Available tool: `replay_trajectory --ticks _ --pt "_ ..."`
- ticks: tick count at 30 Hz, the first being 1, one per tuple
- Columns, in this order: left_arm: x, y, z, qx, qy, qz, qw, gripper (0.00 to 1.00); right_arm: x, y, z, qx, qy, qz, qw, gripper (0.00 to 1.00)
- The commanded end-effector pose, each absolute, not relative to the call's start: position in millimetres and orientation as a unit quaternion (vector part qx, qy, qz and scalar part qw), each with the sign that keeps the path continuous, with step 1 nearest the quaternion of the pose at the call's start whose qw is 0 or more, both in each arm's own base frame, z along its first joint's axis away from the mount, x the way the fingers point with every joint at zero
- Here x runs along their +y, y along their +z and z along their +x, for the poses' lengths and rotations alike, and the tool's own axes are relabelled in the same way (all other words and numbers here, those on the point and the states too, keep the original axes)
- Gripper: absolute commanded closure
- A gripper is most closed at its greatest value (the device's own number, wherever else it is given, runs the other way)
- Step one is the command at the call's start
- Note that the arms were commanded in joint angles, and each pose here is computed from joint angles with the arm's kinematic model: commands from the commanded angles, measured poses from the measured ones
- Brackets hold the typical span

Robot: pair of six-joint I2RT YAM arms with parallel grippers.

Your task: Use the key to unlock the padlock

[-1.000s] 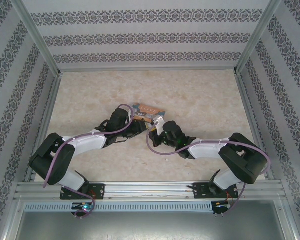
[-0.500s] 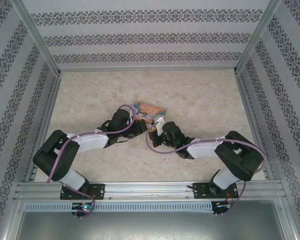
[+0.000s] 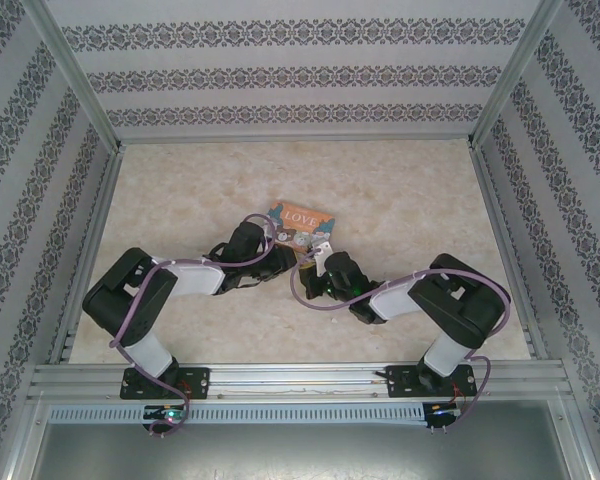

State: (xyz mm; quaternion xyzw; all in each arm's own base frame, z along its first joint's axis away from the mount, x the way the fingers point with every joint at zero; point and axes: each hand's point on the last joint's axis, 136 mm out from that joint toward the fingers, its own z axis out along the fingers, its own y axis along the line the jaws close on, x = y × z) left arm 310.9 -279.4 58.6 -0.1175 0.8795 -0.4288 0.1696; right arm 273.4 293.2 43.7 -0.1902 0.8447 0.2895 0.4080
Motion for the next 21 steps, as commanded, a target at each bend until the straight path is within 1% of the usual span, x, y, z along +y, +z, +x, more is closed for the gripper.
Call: replay_trajectory --ticks 1,13,17,21 --pt "-298 68 299 0.864 -0.472 -0.091 0.149 0.74 308 68 278 0.813 0.333 -0.173 0.446 1.0" --pt "-285 61 300 0.866 -0.462 -0.114 0.157 0.65 302 44 270 0.83 0.32 -0.16 0.428 1.0" --pt "-278 62 300 0.868 -0.452 -0.12 0.163 0.58 301 40 270 0.833 0.319 -0.156 0.424 1.0" --pt "-270 70 300 0.87 -0.445 -0.12 0.174 0.49 301 38 269 0.834 0.318 -0.156 0.423 1.0"
